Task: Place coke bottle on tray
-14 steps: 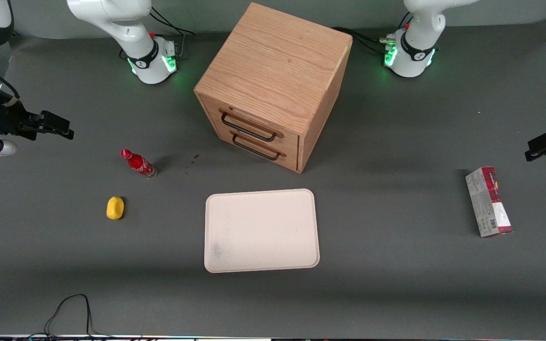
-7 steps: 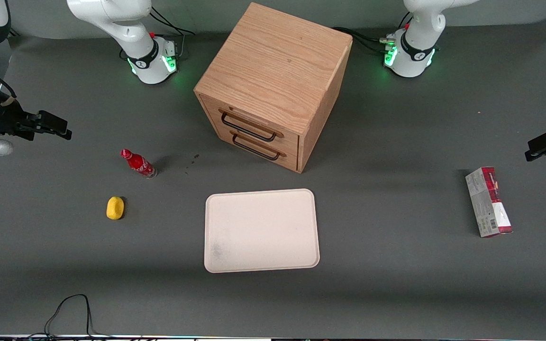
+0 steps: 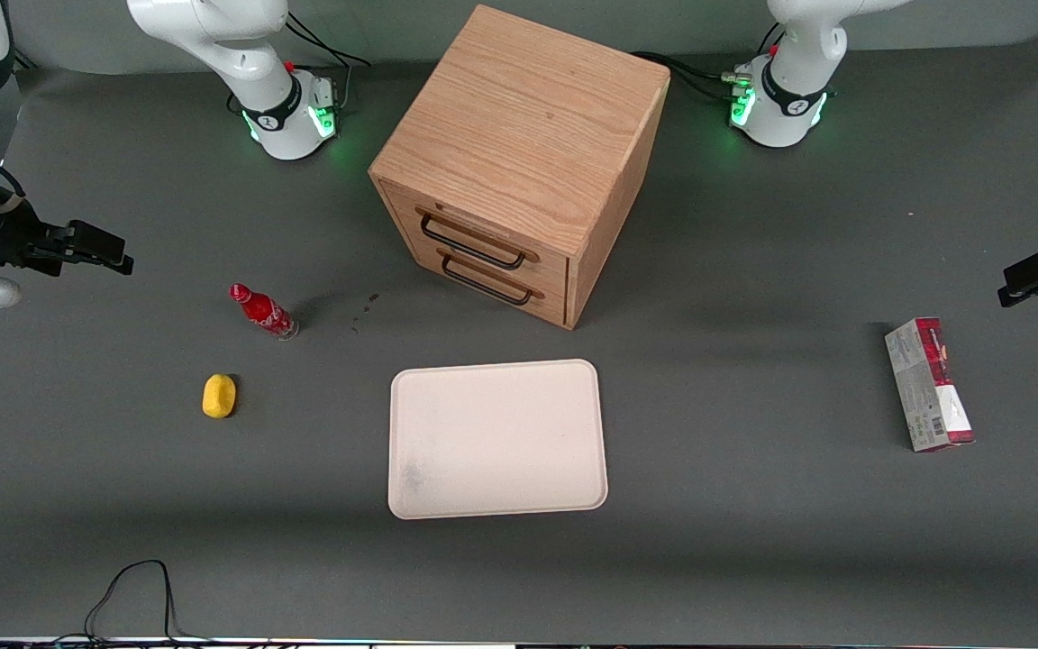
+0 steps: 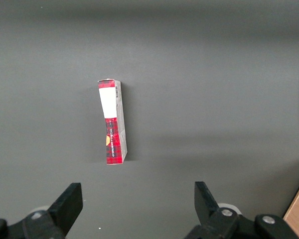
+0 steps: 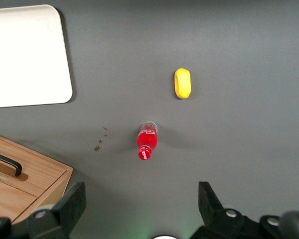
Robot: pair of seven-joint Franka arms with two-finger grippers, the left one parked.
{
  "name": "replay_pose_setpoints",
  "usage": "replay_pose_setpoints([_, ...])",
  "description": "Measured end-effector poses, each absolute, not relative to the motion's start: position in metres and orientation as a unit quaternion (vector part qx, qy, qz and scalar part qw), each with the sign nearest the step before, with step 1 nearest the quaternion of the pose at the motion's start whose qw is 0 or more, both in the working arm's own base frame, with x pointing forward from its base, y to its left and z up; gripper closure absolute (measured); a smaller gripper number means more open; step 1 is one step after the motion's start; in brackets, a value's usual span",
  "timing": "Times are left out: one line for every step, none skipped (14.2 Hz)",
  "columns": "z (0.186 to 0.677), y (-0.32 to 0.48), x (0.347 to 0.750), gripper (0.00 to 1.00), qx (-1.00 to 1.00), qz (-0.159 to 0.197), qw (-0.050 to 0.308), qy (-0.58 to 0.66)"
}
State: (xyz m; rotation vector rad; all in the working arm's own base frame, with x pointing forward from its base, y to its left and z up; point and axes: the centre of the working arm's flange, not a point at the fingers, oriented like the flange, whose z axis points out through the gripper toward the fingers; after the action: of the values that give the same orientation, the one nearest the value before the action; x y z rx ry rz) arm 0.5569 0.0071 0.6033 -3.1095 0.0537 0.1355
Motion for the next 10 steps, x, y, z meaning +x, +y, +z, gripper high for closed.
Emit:
replay_pose_setpoints([0.605, 0.008, 0.558, 0.00, -0.999, 0.041, 0.014, 0.016])
replay_pose_setpoints([0.607, 0.008, 0.560, 0.00, -0.999, 0.039, 0.015, 0.016])
replay_pose_setpoints([0.607, 0.008, 0.562, 0.00, -0.999, 0.038, 0.015, 0.016])
replay_pose_setpoints([0.607, 0.008, 0.564, 0.00, -0.999, 0.038, 0.015, 0.016])
replay_pose_setpoints([0.607, 0.008, 0.566, 0.00, -0.999, 0.037, 0.015, 0.016])
replay_pose_setpoints([0.606, 0.008, 0.569, 0.00, -0.999, 0.037, 0.015, 0.016])
replay_pose_setpoints([0.606, 0.008, 0.574, 0.00, -0.999, 0.035, 0.015, 0.016])
replay_pose_setpoints([0.604, 0.008, 0.583, 0.00, -0.999, 0.034, 0.015, 0.016])
replay_pose_setpoints([0.599, 0.008, 0.594, 0.00, -0.999, 0.034, 0.015, 0.016])
replay_pose_setpoints([0.590, 0.010, 0.606, 0.00, -0.999, 0.038, 0.016, 0.016])
